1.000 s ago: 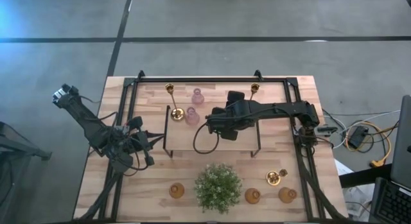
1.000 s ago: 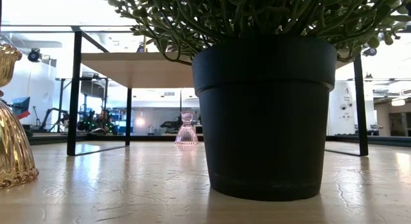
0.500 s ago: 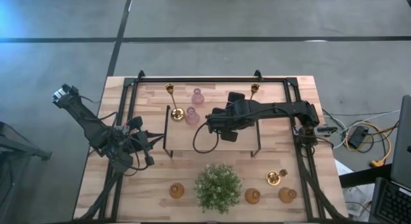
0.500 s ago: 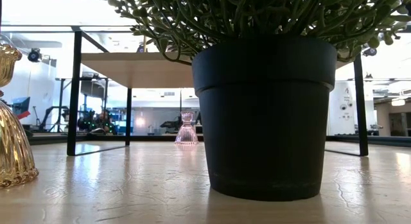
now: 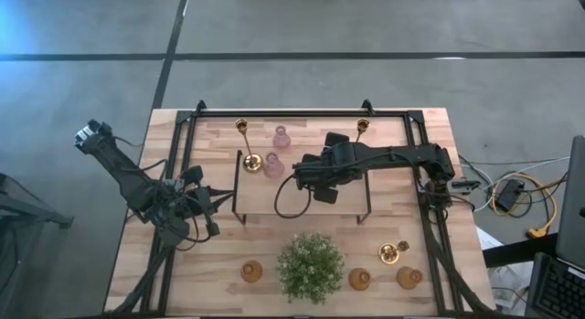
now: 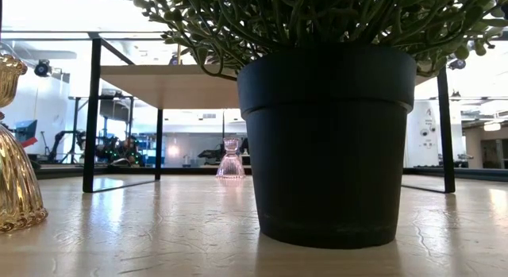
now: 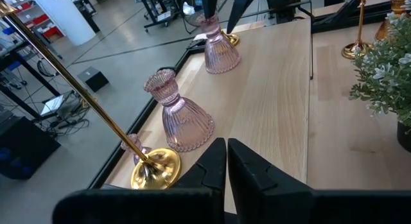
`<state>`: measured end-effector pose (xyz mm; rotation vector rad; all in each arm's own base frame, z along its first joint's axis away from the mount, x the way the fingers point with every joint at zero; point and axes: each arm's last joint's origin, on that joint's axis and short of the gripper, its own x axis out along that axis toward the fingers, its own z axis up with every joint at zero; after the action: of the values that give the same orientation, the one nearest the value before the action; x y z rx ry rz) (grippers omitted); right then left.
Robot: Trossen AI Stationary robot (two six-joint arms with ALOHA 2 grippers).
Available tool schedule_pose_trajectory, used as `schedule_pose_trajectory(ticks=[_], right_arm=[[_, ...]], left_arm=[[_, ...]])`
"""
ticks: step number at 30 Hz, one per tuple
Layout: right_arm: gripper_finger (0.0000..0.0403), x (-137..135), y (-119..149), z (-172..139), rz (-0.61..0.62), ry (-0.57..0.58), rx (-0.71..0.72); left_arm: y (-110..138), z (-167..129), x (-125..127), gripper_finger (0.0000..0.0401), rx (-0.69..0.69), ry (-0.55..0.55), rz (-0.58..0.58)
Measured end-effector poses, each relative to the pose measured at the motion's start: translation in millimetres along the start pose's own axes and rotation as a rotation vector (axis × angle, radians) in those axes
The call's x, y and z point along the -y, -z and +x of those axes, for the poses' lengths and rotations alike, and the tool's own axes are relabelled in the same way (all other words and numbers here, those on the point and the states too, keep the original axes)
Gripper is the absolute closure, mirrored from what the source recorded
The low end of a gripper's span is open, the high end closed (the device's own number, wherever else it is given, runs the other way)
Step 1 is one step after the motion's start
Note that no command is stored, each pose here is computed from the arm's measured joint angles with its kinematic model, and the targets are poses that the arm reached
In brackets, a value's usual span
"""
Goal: Pick & Place candle stick holders
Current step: Adjust the right pink vase on the shelf
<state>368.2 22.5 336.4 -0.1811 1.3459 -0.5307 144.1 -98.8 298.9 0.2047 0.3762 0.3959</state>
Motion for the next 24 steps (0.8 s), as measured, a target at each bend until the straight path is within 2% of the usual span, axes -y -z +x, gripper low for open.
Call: schedule_pose_trajectory(ticks=[24], right_arm=[[0.0236, -0.7, 5.6, 1.6, 0.055, -0.015, -0.022]], left_arm=[[0.0, -0.1, -0.1, 0.0380, 0.000, 0.000, 0.000]])
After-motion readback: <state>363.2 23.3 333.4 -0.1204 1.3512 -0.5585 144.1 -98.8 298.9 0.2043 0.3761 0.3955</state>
